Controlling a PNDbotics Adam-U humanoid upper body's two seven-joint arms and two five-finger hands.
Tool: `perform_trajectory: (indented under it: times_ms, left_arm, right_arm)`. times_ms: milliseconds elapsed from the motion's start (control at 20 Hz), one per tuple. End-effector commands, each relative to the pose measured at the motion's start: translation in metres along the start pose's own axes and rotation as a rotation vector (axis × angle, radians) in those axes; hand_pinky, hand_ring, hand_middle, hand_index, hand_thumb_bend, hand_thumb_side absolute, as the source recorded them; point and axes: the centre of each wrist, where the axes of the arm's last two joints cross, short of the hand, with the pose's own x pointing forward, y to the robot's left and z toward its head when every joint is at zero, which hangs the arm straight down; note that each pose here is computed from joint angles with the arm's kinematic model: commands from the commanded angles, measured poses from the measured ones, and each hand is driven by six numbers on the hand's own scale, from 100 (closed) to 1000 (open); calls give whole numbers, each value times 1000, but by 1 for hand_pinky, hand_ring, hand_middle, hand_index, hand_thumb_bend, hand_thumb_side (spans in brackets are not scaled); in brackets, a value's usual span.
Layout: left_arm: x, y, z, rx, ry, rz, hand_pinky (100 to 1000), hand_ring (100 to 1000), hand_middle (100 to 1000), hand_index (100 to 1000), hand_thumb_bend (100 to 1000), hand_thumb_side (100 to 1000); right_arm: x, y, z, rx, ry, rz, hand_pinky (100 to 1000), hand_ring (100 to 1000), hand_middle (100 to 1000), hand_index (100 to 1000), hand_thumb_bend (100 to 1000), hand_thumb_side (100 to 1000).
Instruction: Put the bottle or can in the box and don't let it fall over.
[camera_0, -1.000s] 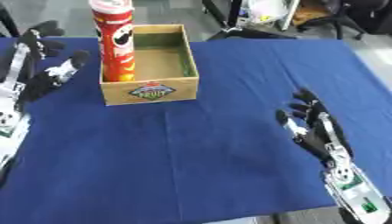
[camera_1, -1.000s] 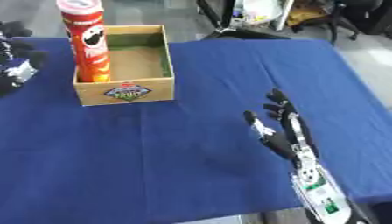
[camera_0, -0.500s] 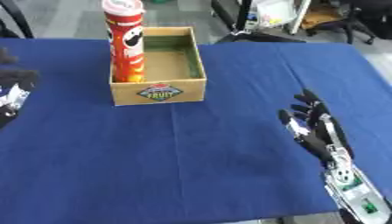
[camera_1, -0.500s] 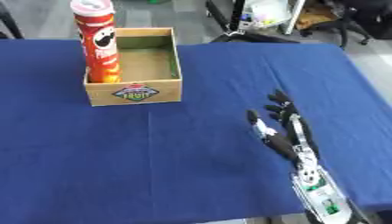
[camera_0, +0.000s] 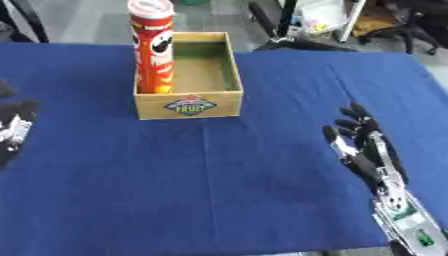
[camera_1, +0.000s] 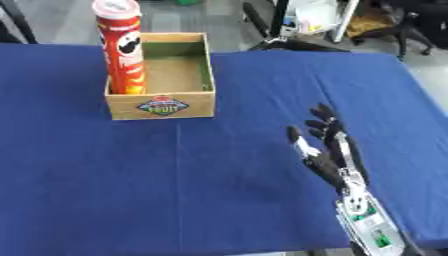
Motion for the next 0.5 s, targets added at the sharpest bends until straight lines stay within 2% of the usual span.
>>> perform_trajectory:
  times_ms: [50,500]
  left_arm:
    - [1,3,-2,11,-20,-11,751,718,747,883,662,649]
    - [-2,-1,1,-15,-43,-25,750,714,741,879,644,651]
  right_arm:
    - [9,-10,-7,-11,-53,14,853,838,874,1000,481,501]
    - [14,-10,-9,-8,-84,11,854,838,874,1000,471,494]
